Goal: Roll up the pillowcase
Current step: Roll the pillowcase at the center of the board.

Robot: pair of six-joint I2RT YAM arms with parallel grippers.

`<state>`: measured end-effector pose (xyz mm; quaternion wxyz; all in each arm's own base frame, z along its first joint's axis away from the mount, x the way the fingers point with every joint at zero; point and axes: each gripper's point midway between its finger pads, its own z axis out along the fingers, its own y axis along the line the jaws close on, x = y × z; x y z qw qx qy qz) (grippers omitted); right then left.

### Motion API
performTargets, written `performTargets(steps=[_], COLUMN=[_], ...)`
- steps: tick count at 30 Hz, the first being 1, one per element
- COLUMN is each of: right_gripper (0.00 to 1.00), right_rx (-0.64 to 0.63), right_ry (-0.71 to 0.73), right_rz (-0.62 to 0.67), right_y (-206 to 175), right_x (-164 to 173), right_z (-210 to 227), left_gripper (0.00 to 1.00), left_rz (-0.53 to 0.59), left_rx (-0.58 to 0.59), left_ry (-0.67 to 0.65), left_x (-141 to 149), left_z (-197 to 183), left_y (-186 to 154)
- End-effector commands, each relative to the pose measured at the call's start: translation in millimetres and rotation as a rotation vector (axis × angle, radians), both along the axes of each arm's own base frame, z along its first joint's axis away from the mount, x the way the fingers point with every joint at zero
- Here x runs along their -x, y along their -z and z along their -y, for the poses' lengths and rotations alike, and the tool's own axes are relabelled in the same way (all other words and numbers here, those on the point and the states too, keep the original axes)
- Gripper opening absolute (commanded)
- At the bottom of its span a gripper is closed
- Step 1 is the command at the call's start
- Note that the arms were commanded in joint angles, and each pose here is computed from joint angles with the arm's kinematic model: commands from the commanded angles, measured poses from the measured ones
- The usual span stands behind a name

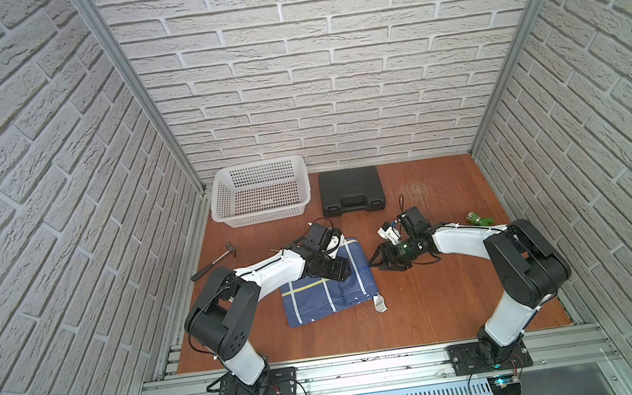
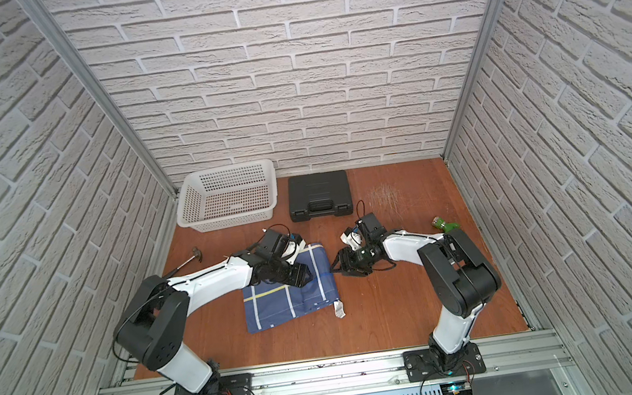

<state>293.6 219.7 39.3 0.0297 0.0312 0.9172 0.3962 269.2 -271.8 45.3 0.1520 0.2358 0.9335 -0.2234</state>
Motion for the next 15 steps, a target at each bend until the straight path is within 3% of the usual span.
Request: performTargets(steps=[1, 9, 12, 15], right_gripper=[0.58, 0.54, 0.48, 0.35], right_rx=[-0.085, -0.171, -0.211, -0.251], right_ry=[0.012, 0.027, 0.041, 0.049], right_rz=[0.041, 0.010, 0.010, 0.034], right_y=[-2.1, 12.4, 12.2, 4.4], right_x=[-16.7, -29.0, -31.8, -37.5], right_z=[-14.1, -30.0, -34.2, -38.6], left_gripper=[0.60, 0.58, 0.57, 0.58], left_rz=[0.041, 0.021, 0.018, 0.012], left_rx=[-0.076, -0.107, -0.098, -0.081], left_ry=[0.030, 0.047, 0.045, 0.046], left_x=[-4.7, 5.0, 5.3, 3.9], left_z=[-0.4, -1.2, -1.0, 0.9], left_y=[3.2, 14.7, 14.7, 11.8])
